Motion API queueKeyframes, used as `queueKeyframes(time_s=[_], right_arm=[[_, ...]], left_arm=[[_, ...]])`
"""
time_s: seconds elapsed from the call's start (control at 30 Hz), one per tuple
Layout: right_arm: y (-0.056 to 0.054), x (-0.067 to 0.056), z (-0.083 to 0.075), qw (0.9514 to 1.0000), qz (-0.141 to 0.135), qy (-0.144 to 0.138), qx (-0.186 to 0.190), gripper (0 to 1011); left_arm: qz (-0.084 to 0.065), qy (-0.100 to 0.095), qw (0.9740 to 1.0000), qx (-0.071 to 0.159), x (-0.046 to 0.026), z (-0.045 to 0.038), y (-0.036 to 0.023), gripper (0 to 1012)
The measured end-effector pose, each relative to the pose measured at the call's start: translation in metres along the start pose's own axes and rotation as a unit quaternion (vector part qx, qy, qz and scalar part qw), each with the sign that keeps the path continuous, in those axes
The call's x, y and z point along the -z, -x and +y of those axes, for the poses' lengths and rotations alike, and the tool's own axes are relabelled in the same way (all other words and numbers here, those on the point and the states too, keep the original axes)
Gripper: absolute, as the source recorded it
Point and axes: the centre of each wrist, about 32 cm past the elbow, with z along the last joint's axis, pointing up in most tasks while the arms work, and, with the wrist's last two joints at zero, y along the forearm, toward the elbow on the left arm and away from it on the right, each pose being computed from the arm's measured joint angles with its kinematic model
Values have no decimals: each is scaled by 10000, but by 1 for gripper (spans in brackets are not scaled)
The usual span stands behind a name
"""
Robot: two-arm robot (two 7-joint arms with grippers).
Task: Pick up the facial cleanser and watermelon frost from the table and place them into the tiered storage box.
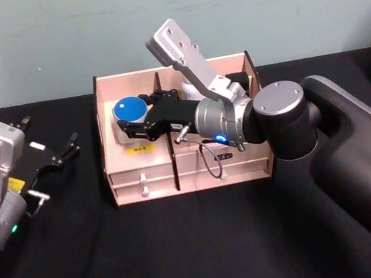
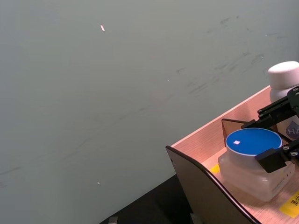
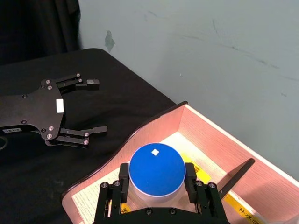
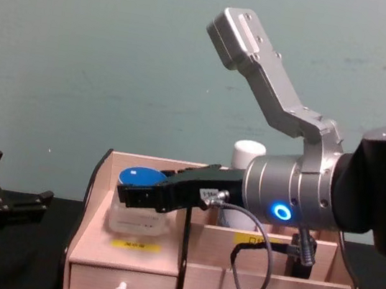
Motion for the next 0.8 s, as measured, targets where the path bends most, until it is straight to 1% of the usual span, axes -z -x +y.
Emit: queueKeyframes(time_s=[0.2,0.47,0.53,0.57,0.67,0.7,0.73,0.77,0.8], right_arm=[[10,-10,24,10000,5,85,19,708],[9,-9,23,10000,5,91,25,713],[5,-4,20,9999,7,107,29,746],[5,-5,20,9999,7,106,31,789],[4,-4,20,9999,7,105,30,863],[4,-3,20,9999,6,105,31,912],[4,-3,20,9999,6,105,29,920],[3,-1,16,10000,5,84,31,959],[3,-1,13,10000,4,65,33,973]], left_arm=[[0,0,10000,0,0,0,0,1001],[0,0,10000,0,0,0,0,1001],[0,0,10000,0,0,0,0,1001],[0,0,10000,0,0,0,0,1001],[0,0,10000,0,0,0,0,1001],[0,0,10000,0,0,0,0,1001],[0,0,10000,0,0,0,0,1001],[0,0,10000,0,0,0,0,1001],[0,0,10000,0,0,0,0,1001]])
